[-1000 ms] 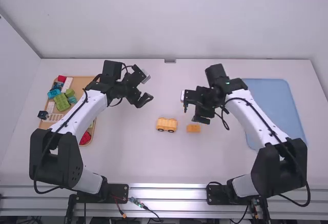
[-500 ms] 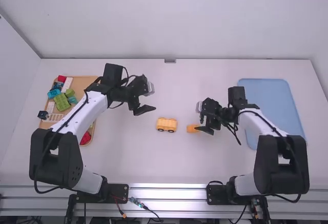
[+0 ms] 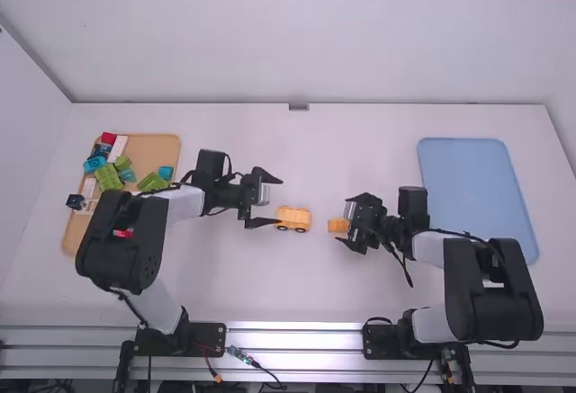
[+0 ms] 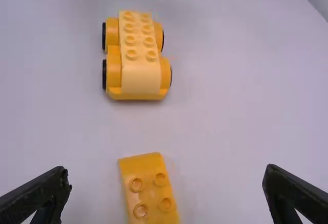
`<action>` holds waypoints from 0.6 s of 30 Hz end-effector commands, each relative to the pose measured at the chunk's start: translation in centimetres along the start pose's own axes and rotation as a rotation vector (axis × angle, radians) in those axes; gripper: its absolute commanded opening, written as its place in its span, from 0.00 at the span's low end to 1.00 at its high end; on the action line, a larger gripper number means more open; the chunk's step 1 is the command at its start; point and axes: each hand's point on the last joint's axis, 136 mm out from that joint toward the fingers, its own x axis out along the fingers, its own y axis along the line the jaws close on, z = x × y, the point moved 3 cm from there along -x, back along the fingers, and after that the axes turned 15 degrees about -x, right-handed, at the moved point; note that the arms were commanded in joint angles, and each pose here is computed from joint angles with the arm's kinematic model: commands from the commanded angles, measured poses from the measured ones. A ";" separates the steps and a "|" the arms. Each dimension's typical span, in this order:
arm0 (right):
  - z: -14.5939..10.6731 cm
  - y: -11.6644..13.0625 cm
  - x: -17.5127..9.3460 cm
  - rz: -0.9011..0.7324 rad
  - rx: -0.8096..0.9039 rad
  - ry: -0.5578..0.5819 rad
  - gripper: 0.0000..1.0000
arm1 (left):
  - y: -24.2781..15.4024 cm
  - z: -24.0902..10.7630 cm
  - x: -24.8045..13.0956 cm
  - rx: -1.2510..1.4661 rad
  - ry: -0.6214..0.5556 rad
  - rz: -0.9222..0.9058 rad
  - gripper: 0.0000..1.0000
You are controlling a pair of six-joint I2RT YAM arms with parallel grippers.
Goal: Assemble lego blocks to make yellow taxi
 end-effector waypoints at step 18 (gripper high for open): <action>-2.0 0.4 2.5 0.188 0.030 -0.110 0.95 | -2.7 -3.6 3.5 -0.055 0.050 -0.097 0.99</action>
